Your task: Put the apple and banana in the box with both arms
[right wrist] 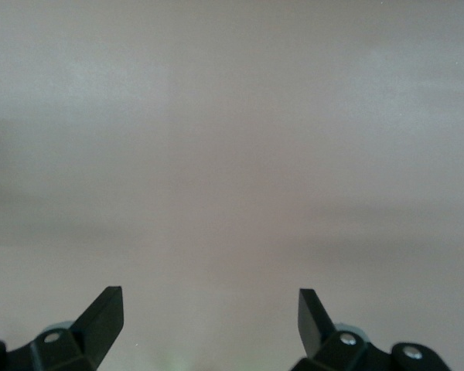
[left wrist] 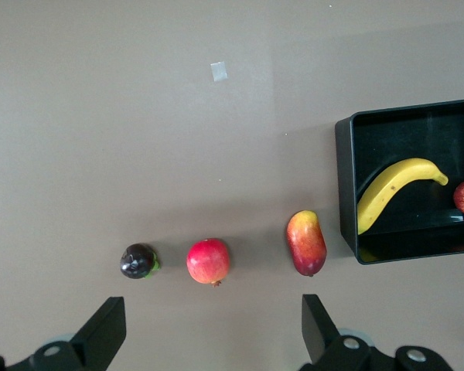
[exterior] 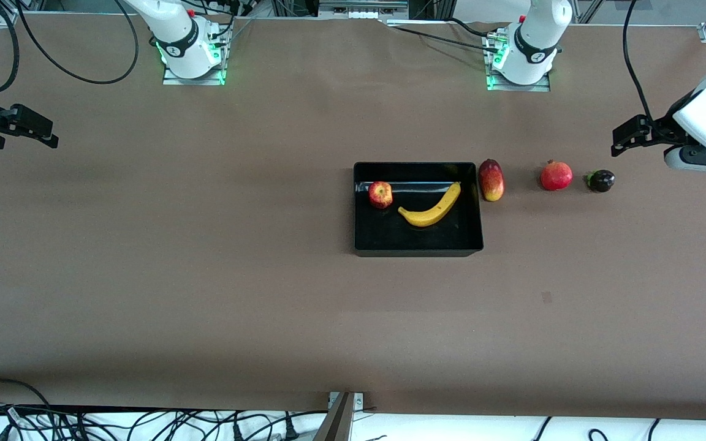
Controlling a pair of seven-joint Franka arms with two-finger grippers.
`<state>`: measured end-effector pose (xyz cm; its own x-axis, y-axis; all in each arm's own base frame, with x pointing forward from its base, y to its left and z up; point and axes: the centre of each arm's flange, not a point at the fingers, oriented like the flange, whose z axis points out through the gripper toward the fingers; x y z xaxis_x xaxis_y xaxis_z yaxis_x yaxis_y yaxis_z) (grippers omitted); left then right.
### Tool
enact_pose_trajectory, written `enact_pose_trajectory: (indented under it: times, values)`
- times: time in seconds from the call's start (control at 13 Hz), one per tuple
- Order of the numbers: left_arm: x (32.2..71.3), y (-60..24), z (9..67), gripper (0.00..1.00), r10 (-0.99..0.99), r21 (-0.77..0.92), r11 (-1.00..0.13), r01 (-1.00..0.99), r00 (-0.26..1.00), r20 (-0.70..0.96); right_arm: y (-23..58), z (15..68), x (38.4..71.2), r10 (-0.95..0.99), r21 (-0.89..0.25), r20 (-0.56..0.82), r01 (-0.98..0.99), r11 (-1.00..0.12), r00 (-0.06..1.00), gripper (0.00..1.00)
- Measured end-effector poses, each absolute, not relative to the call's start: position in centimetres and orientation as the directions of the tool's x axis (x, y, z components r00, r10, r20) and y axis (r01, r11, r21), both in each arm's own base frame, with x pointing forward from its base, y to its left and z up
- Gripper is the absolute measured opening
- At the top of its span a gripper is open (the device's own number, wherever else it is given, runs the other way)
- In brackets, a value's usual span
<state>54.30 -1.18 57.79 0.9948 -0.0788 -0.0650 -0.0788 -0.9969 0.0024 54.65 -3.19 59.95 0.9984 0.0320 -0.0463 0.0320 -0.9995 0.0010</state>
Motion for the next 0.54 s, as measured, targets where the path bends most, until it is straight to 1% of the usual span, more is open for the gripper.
enact_pose_trajectory:
  times: [0.54]
  values:
    - [54.27,-1.51,57.82,1.0,-0.068,0.001,-0.998,-0.068,0.995,-0.067,-3.18,59.95,54.65,0.032,0.001,-0.046,0.032,-0.999,0.998,1.0]
